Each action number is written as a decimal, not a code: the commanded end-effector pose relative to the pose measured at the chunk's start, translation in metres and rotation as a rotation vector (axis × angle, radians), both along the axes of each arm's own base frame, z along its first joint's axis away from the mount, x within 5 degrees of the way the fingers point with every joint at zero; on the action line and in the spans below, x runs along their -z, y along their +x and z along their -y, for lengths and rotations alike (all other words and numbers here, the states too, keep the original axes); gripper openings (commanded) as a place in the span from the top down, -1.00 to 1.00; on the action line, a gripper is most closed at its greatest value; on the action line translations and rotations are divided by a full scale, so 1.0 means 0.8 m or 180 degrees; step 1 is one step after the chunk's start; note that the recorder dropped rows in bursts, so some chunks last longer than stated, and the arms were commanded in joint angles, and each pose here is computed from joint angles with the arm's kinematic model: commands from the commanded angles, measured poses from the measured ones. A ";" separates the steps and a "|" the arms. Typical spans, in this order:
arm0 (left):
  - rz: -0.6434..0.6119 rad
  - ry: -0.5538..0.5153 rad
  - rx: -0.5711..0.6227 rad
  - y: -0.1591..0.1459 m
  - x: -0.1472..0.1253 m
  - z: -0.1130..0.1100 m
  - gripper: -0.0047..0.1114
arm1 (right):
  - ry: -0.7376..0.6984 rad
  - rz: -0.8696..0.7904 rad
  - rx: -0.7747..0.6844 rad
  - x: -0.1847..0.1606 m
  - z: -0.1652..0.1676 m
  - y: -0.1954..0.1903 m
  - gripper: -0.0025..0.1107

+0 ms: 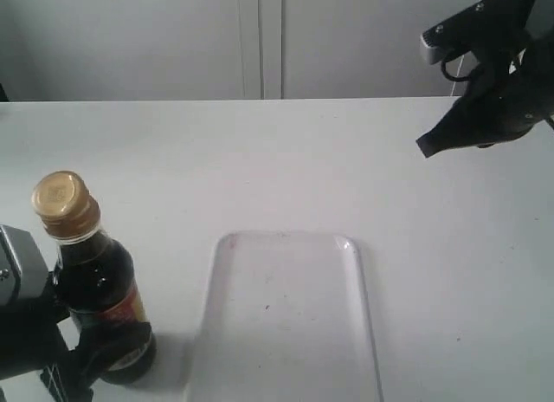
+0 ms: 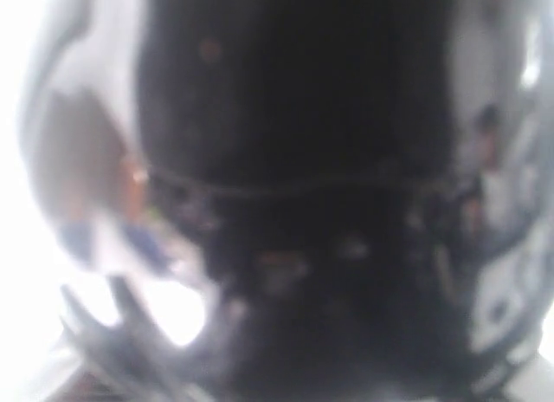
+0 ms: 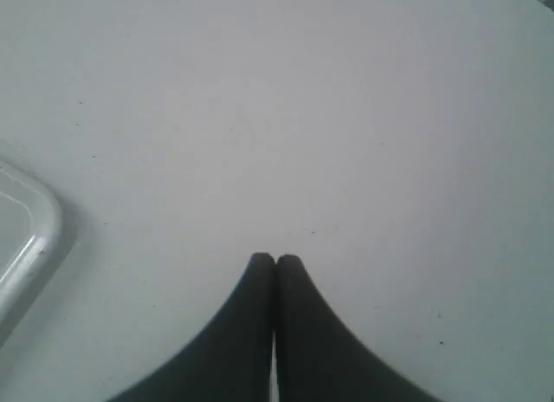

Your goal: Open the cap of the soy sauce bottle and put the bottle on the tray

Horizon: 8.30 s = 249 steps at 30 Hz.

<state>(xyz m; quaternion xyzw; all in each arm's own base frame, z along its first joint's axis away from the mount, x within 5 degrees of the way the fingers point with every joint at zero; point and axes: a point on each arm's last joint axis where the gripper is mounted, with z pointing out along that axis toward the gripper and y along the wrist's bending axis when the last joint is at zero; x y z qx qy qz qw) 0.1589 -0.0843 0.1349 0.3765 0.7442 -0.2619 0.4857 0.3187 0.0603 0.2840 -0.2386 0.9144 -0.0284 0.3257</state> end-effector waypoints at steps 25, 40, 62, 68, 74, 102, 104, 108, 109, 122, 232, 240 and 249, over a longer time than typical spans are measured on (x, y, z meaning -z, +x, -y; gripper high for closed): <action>0.0390 -0.0563 0.0751 0.053 -0.097 0.159 0.92 | 0.0100 0.0241 0.0304 -0.005 0.024 0.010 0.96; 0.0099 -0.0611 0.0866 0.073 -0.030 0.205 0.92 | 0.0201 0.0273 0.0414 -0.006 0.029 0.012 0.96; -0.0109 -0.0642 0.0887 0.070 -0.030 0.205 -0.71 | 0.0255 0.0241 0.0436 -0.006 0.028 0.011 0.96; 0.0069 -0.0694 0.0896 0.069 -0.052 0.202 -0.71 | 0.0255 0.0241 0.0436 -0.006 0.028 0.011 0.96; 0.0154 -0.0670 0.0837 0.068 -0.068 0.199 -0.71 | 0.0291 0.0221 0.0450 -0.005 0.027 0.011 0.96; 0.0784 -0.1344 0.0743 0.081 -0.174 0.205 -0.70 | 0.0341 0.0227 0.0505 -0.006 0.027 0.011 0.96; 0.0841 -0.1393 0.0700 0.081 -0.180 0.203 -0.70 | 0.0341 0.0227 0.0505 -0.006 0.027 0.011 0.96; 0.1012 -0.1471 0.0669 0.074 -0.203 0.195 -0.70 | 0.0341 0.0227 0.0505 -0.006 0.027 0.011 0.96; 0.1049 -0.1435 0.0634 0.071 -0.210 0.191 -0.70 | 0.0341 0.0227 0.0505 -0.006 0.027 0.011 0.96; 0.1543 -0.0469 0.0027 0.057 -0.253 0.144 0.23 | 0.0341 0.0227 0.0505 -0.006 0.027 0.011 0.96; 0.0034 0.0440 -0.2137 -0.131 -0.201 -0.093 0.92 | 0.0669 0.1702 0.0641 -0.068 0.061 -0.199 0.96; 0.0377 0.0568 -0.1740 -0.131 -0.207 -0.083 0.92 | 0.0669 0.1702 0.0641 -0.068 0.061 -0.199 0.96; 0.0617 0.0413 -0.2165 -0.120 -0.195 -0.089 0.92 | 0.0669 0.1702 0.0641 -0.068 0.061 -0.199 0.96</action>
